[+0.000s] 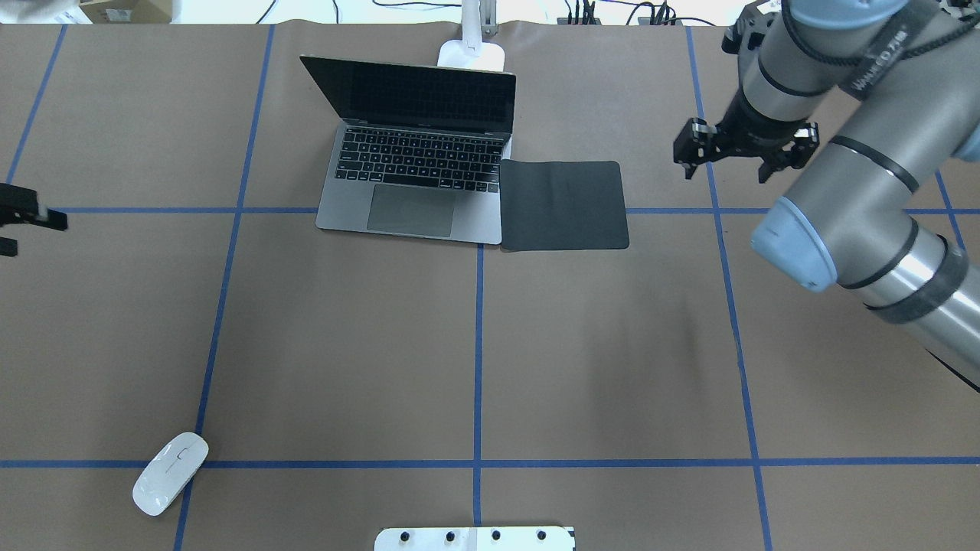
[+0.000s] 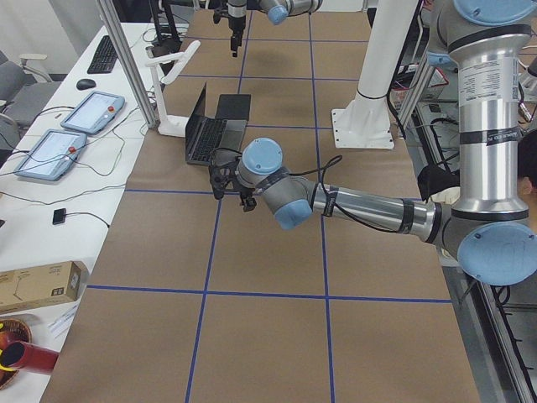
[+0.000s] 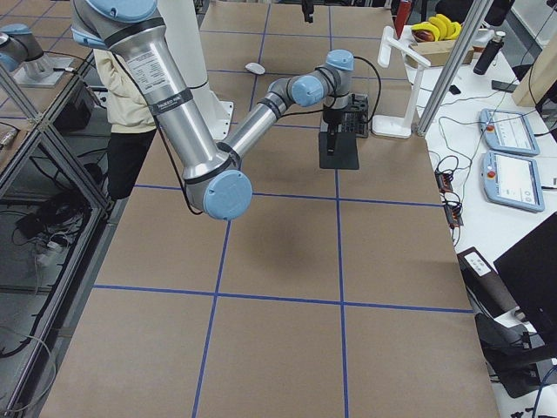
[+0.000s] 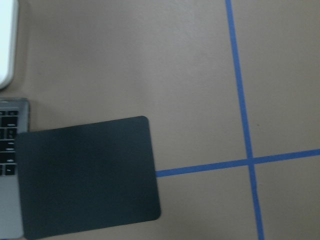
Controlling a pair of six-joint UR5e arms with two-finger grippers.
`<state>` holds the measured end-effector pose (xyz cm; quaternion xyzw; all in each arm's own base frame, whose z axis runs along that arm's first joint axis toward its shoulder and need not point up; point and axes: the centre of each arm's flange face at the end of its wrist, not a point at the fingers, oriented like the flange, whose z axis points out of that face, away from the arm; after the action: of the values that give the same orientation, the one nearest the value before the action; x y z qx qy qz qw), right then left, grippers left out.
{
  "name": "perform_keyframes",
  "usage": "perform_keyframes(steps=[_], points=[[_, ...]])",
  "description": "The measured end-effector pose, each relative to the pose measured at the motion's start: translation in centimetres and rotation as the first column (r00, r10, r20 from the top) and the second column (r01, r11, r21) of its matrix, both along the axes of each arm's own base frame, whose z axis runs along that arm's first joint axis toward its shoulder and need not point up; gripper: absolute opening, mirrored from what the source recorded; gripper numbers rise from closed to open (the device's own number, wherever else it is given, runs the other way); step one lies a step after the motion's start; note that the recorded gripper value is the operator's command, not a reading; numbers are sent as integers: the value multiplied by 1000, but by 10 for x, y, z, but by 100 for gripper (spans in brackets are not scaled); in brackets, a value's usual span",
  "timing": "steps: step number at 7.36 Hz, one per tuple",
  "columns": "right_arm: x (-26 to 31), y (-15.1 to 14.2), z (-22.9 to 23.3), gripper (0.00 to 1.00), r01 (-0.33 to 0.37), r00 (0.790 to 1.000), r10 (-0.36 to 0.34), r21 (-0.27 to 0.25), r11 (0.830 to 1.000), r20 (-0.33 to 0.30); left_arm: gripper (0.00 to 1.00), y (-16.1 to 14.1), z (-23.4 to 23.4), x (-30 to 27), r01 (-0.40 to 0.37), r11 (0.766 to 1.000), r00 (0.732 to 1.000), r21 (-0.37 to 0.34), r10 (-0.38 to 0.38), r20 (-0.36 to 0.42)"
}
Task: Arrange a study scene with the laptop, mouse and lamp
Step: 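Withdraw the right gripper while the left gripper moves toward the white mouse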
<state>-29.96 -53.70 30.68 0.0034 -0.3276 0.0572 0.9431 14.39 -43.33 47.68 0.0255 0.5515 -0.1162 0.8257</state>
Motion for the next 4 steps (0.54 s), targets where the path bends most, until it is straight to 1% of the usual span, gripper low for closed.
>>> perform_keyframes(steps=[2,3,4], points=[[9,16,50,100,76,996,-76,-9,997,-51,100,20,-6,53,-104,993,994,55,102,24],[11,21,70,100,125,989,-125,-6,992,-74,100,31,-9,75,-149,984,989,94,145,42],[13,23,88,100,177,980,-177,-1,984,-92,100,40,-7,91,-190,970,981,149,180,77]])
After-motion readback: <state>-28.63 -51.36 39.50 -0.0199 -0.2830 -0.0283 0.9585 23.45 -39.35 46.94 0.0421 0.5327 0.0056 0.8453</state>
